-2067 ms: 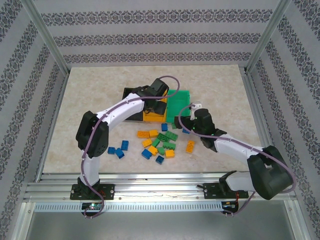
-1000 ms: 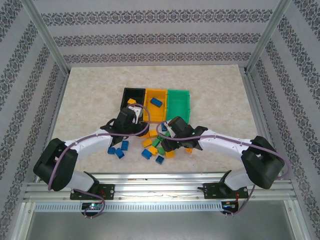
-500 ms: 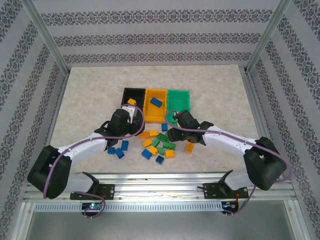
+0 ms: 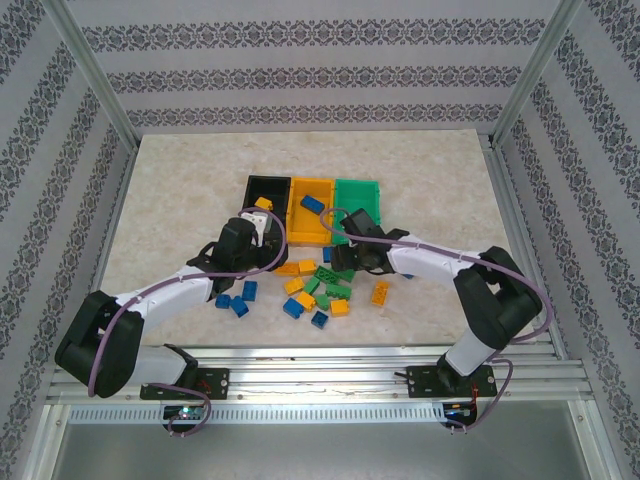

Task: Sort the legos into containers by color
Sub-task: Pick up the lego from the center of the table.

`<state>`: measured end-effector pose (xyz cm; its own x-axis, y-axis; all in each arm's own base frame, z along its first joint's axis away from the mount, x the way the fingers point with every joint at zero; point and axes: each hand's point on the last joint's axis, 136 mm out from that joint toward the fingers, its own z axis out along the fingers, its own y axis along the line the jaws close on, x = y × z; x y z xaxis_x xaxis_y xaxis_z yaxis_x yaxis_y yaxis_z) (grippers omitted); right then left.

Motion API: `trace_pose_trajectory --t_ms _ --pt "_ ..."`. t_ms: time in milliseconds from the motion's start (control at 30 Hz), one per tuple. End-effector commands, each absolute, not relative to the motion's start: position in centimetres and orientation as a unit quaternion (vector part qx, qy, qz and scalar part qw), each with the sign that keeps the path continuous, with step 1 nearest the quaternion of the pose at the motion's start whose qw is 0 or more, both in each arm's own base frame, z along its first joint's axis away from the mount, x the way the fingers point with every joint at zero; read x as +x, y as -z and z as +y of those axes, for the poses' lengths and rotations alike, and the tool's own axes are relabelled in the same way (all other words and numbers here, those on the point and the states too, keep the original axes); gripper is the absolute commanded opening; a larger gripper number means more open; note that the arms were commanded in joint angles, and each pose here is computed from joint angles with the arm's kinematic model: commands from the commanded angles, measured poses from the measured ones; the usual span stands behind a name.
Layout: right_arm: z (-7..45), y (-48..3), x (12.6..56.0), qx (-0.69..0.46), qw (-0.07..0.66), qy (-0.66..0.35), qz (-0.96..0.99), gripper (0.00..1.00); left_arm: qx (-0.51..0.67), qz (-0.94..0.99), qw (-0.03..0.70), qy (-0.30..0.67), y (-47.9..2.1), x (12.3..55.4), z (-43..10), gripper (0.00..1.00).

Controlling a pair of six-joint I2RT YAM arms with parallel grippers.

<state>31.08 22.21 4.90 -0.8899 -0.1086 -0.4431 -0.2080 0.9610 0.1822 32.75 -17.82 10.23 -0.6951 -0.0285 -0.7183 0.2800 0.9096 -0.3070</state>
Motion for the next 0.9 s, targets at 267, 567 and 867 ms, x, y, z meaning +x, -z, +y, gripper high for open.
trace_pose_trajectory --t_ms 267,567,867 --pt "20.8 -3.4 33.4 -0.064 0.234 -0.033 0.970 0.63 0.057 0.893 0.394 0.210 -10.2 33.3 -17.2 0.60" --pt "22.2 -2.3 33.7 -0.095 0.223 -0.022 0.970 0.49 0.057 0.898 0.379 0.215 -9.3 33.5 -17.5 0.60" --pt "22.2 -2.7 33.1 -0.105 0.225 -0.012 0.969 0.31 0.055 0.898 0.381 0.215 -9.4 33.5 -17.2 0.60"
